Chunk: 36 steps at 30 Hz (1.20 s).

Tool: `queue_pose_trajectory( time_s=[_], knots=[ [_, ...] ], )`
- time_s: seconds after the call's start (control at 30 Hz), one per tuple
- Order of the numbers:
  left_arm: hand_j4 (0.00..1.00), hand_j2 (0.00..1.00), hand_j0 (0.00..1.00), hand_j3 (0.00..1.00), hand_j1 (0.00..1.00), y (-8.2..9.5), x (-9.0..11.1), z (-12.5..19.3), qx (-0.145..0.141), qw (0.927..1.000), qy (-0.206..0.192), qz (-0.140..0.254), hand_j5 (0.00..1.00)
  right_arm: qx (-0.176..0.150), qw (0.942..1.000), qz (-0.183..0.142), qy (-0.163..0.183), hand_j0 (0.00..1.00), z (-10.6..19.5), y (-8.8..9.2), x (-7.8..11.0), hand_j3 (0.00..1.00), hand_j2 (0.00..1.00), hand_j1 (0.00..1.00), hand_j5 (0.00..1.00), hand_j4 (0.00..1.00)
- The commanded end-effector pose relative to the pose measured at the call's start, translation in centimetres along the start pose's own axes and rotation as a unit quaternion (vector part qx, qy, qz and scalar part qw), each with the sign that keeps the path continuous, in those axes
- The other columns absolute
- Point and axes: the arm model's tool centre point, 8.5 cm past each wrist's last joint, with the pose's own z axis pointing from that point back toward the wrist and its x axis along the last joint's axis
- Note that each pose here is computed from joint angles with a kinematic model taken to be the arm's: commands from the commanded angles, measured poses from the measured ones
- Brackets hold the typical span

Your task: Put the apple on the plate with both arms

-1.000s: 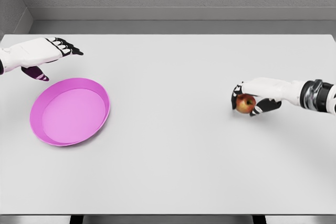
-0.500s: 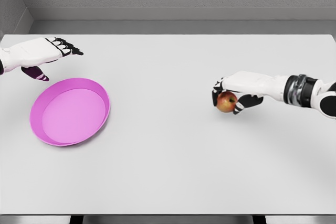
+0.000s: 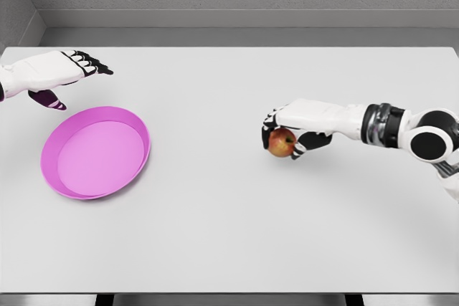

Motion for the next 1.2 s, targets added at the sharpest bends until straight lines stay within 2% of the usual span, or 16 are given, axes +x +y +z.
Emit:
queue_pose_trajectory(
  time_s=[0.0, 0.33, 0.43, 0.93, 0.97, 1.0, 1.17],
  knots=[
    [1.00, 1.00, 1.00, 1.00, 1.00, 0.1, 0.0, 0.1, 0.002, 1.0000, 0.001, 0.002, 1.00, -0.003, 0.9999, -0.002, -0.010, 0.43, -0.5, 0.0, 0.4, 0.43, 0.43, 0.43, 0.43, 0.43],
    [1.00, 1.00, 1.00, 1.00, 1.00, 0.1, -0.1, 0.1, 0.002, 1.0000, 0.001, 0.002, 1.00, -0.009, 0.9984, 0.006, -0.056, 0.43, -3.1, -0.8, 3.0, 0.43, 0.43, 0.43, 0.43, 0.43],
    [1.00, 1.00, 1.00, 1.00, 1.00, 0.1, 0.0, 0.1, 0.002, 1.0000, 0.001, 0.001, 1.00, -0.005, 0.9974, 0.005, -0.072, 0.43, -4.2, -0.5, 4.0, 0.43, 0.43, 0.43, 0.43, 0.43],
    [1.00, 1.00, 1.00, 1.00, 1.00, 0.0, 0.1, 0.0, -0.004, 1.0000, -0.001, 0.001, 1.00, 0.003, 0.9954, 0.013, -0.095, 0.43, -6.2, -0.9, 5.9, 0.43, 0.43, 0.43, 0.43, 0.43],
    [1.00, 1.00, 1.00, 1.00, 1.00, 0.0, 0.1, 0.0, -0.004, 1.0000, -0.001, 0.001, 1.00, 0.003, 0.9955, 0.012, -0.094, 0.53, -6.1, -0.9, 5.8, 0.53, 0.53, 0.53, 0.53, 0.53],
    [1.00, 1.00, 1.00, 1.00, 1.00, 0.0, 0.1, 0.0, -0.004, 1.0000, -0.001, 0.001, 1.00, 0.003, 0.9958, 0.010, -0.091, 1.00, -6.1, -0.9, 5.7, 1.00, 1.00, 1.00, 1.00, 1.00],
    [1.00, 1.00, 1.00, 1.00, 1.00, 0.0, 0.2, -0.1, -0.005, 1.0000, -0.003, 0.001, 1.00, 0.002, 0.9958, 0.012, -0.091, 1.00, -6.0, -1.0, 5.8, 1.00, 1.00, 1.00, 1.00, 1.00]
  ],
)
